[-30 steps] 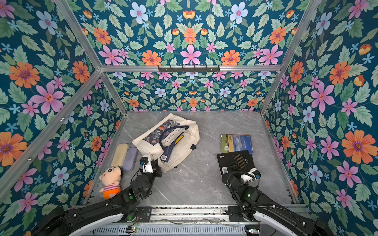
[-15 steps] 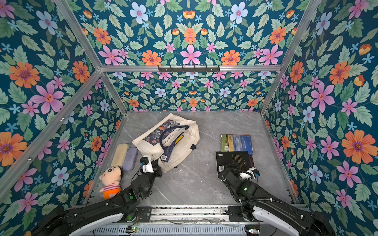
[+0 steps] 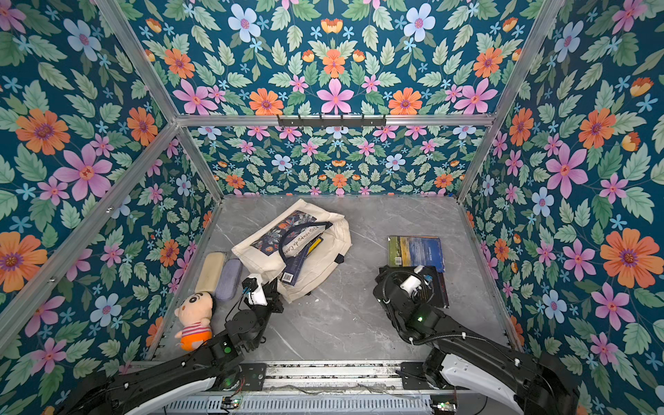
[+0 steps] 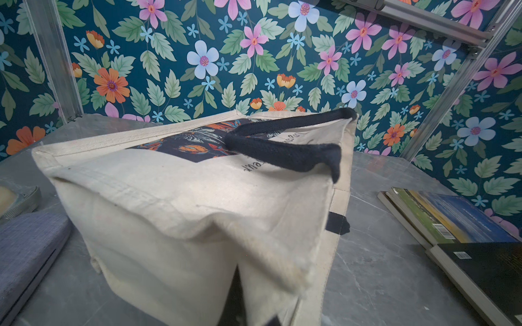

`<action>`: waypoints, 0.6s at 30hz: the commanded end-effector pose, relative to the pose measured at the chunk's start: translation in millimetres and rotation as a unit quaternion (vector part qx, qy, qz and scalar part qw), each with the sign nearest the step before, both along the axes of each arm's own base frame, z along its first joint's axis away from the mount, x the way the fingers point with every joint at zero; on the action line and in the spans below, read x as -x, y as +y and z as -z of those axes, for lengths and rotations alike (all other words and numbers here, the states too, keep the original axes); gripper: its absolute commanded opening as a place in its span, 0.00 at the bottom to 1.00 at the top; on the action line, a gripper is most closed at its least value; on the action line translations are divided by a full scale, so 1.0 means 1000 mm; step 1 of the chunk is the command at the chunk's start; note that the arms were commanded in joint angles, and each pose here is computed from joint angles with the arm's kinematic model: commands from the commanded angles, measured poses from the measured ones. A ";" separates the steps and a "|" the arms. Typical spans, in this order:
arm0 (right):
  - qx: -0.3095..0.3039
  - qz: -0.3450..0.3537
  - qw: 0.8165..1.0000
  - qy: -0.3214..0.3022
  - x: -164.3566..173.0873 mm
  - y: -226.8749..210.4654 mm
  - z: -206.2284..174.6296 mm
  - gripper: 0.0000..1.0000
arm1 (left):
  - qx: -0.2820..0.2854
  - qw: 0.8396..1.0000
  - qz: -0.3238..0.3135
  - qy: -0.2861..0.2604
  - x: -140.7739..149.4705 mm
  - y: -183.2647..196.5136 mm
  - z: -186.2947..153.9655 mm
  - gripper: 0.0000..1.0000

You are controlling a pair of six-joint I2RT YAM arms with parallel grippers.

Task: Take out the books from the canvas bag
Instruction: Place the book on the book, then pick up the book from the canvas bag.

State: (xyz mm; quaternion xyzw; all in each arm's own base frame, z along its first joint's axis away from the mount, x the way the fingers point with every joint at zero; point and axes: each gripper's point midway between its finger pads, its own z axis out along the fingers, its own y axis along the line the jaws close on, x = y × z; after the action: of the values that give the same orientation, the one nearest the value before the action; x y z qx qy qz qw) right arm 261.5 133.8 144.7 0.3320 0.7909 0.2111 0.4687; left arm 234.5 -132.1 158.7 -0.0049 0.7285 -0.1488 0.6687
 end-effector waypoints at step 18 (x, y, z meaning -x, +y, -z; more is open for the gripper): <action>-0.090 -0.345 0.930 -0.092 -0.052 0.221 -0.018 0.99 | 0.007 0.999 0.043 -0.020 0.005 -0.012 -0.008 0.00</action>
State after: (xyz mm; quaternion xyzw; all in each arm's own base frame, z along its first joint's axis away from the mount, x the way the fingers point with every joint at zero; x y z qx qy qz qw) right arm 312.5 330.3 147.7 0.0886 0.8141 0.4072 0.4045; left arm 231.3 -139.0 161.5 0.0175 0.7240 -0.1646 0.6697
